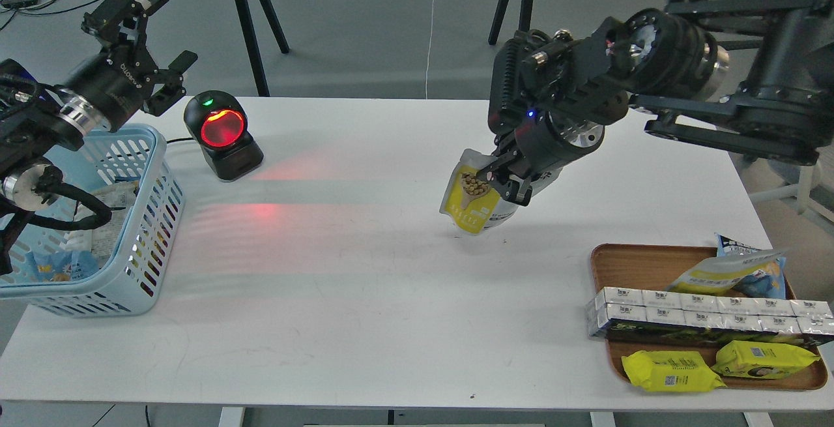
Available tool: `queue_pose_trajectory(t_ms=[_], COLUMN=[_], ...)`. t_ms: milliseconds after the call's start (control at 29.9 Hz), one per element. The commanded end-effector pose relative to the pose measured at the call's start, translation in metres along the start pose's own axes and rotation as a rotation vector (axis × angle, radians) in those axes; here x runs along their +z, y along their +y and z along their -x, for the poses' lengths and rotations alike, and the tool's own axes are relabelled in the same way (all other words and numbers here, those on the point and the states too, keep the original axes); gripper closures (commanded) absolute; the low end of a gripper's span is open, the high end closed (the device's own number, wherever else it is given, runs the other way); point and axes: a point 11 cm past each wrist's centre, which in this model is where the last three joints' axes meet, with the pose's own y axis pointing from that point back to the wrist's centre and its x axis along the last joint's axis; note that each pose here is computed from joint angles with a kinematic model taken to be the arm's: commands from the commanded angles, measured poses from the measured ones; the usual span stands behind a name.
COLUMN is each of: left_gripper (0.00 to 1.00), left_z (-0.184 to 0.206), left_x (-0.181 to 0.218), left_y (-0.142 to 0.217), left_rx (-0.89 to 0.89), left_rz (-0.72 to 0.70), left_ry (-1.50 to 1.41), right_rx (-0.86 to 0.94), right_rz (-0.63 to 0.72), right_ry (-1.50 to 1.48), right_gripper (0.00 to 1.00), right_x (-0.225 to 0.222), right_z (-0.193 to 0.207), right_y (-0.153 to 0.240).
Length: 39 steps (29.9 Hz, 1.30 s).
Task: Scan snack and place in basket
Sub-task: 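Carry the bag toward the table center and lower it, then open the right gripper, release the bag, and raise the arm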
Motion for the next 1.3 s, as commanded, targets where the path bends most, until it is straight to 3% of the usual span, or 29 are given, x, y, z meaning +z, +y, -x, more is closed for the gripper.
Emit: queue_pose_trajectory(t_ms=[0,635,768,969,1102,1169,1269], left_gripper=[0.0,0.0,0.0,0.0,0.0,0.0,0.0], left_z=[0.0,0.001,0.0,0.0,0.001,0.0,0.001], left_x=[0.001,-0.002,-0.002,-0.002,-0.002,-0.002,-0.002], left_y=[0.0,0.0,0.001,0.001,0.001,0.001,0.0], left_rx=[-0.001,-0.002,0.001,0.001,-0.001,0.0,-0.002], left_rz=[0.002,-0.002,-0.003,-0.004,-0.005,-0.003,-0.002], left_ry=[-0.001,0.003,0.004,0.001,0.002,0.002,0.005], right_rx=[0.003,-0.014,-0.01,0.007,0.022,0.037,0.094], right_rz=[-0.038,-0.145,-0.141,-0.158,-0.18,-0.17,-0.16], right_ry=[0.057,0.164,0.161,0.13,0.099,0.085,0.012], right_gripper=[1.0,0.97,0.68,0.35,0.2,0.04,0.02], right_x=[-0.014,-0.06,-0.059,-0.061,-0.064,-0.059,-0.046], right_z=[-0.023,-0.06,-0.066,-0.071,-0.076,-0.08,-0.093], right_y=[-0.017,-0.07,-0.073,-0.073,-0.072,-0.068,-0.057])
